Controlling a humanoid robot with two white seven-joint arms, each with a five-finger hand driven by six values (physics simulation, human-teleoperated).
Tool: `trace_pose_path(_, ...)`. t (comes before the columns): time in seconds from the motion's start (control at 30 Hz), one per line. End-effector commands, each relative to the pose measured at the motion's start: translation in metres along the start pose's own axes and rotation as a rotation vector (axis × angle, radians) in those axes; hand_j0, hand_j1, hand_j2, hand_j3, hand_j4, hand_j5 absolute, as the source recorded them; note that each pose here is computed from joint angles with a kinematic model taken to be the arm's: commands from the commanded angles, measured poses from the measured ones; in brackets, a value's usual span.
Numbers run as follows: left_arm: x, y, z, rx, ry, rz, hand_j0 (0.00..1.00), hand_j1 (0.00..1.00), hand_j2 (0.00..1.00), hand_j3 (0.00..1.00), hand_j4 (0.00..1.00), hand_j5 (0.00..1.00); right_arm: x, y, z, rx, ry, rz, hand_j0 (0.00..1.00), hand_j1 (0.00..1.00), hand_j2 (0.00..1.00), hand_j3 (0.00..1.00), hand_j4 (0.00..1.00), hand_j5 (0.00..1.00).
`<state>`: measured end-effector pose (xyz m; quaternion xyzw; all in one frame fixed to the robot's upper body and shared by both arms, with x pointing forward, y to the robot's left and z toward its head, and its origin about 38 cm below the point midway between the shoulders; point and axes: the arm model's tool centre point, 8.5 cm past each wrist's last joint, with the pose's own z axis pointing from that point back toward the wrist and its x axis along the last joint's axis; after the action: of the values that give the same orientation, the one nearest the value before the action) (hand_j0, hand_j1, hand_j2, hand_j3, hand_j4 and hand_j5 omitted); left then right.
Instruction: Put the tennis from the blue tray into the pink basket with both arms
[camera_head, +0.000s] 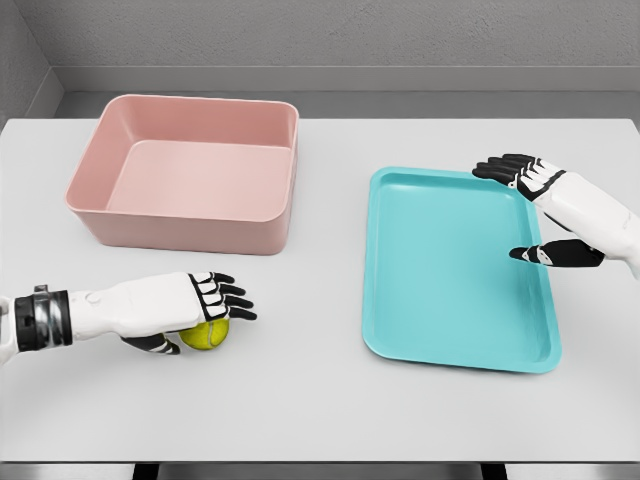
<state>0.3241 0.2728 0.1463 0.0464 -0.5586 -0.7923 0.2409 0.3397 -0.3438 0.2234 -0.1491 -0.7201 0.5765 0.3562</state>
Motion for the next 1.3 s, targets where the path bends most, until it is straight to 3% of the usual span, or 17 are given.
trace_pose_path(0.0,-0.002,-0.004,-0.003,-0.013,0.005,0.008,0.85,0.85,0.85,0.85,0.85,0.85,0.000,-0.001,0.000,-0.005,-0.001,-0.006,1.00,1.00,1.00,1.00,1.00,1.00)
trace_pose_path(0.13,0.000,-0.007,-0.010,-0.010,-0.009,0.020,0.85,0.85,0.85,0.85,0.85,0.85,0.000,0.000,0.000,-0.004,0.000,-0.007,1.00,1.00,1.00,1.00,1.00,1.00)
trace_pose_path(0.33,-0.003,-0.001,-0.007,-0.008,0.000,0.009,0.66,0.66,0.66,0.66,0.66,0.66,0.000,0.000,0.000,-0.004,0.000,-0.007,1.00,1.00,1.00,1.00,1.00,1.00)
trace_pose_path(0.8,-0.007,0.006,-0.002,-0.002,0.010,-0.004,0.58,0.58,0.58,0.58,0.58,0.58,0.000,0.000,0.000,-0.006,-0.001,-0.007,1.00,1.00,1.00,1.00,1.00,1.00)
trace_pose_path(1.27,-0.017,0.037,0.005,0.051,0.021,-0.025,0.58,0.58,0.58,0.58,0.58,0.58,-0.001,-0.001,0.000,-0.004,0.001,-0.006,1.00,1.00,1.00,1.00,1.00,1.00)
